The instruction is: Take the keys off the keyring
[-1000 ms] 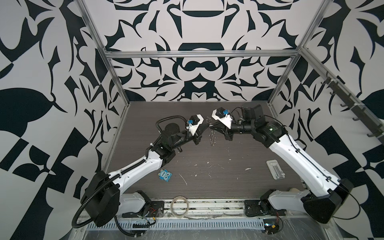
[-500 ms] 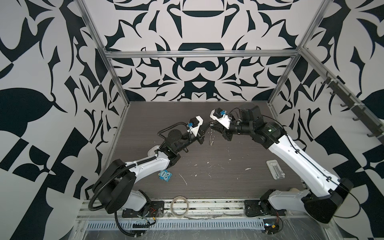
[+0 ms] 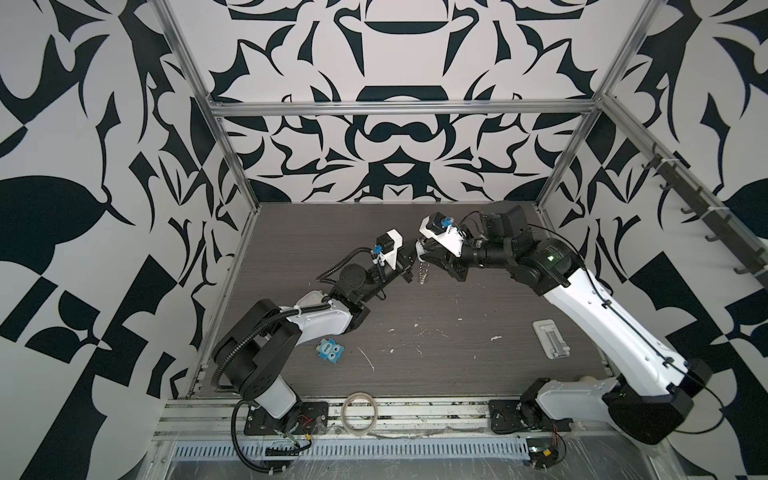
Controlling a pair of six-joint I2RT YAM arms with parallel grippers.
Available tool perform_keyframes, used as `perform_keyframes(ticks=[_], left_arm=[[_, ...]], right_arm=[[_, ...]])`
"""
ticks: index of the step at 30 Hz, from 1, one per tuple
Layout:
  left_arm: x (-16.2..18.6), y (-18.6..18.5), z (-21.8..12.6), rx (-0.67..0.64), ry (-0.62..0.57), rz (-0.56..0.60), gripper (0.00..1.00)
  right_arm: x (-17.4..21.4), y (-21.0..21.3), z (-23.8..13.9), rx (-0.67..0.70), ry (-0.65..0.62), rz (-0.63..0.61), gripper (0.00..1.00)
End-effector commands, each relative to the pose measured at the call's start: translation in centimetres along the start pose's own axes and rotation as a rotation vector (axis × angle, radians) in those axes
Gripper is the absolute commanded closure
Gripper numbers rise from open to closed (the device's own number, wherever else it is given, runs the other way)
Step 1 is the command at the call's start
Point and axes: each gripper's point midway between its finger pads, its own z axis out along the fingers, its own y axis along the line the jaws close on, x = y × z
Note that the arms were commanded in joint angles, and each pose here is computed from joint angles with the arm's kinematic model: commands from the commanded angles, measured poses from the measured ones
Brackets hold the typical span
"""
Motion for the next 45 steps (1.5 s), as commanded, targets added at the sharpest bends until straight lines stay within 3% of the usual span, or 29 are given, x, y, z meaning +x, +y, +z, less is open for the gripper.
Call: perform_keyframes(ticks=[1, 12, 20, 24, 32, 45], left_arm=[[-3.5, 0.0, 0.8, -0.001, -0.126, -0.002, 1.0], [-4.2, -0.3, 1.0, 0.021, -0.141, -0.003, 1.0], [-4.7, -0.7, 1.0, 0.043, -0.149, -0.003, 1.0], [-5.0, -1.2, 0.7, 0.074, -0.141, -0.009, 1.0], [-4.6, -1.9, 0.0, 0.121, -0.051, -0.009, 1.0], [-3.3, -2.9, -1.0, 0.165, 0.107, 0.048, 1.0]], right_arm=[[-1.8, 1.4, -1.3, -0.043, -0.049, -0.017, 0.73], [-3.2, 1.5, -3.5, -0.01, -0.09, -0.064, 0.62], [-4.0, 0.1, -6.1, 0.111, -0.129, -0.203, 0.67], [-3.8, -1.2, -6.6, 0.103, -0.153, -0.28, 0.69], [-2.0, -2.9, -4.9, 0.096, -0.077, -0.497, 0.69], [-2.8, -3.0, -3.3, 0.044, -0.058, -0.532, 0.69]])
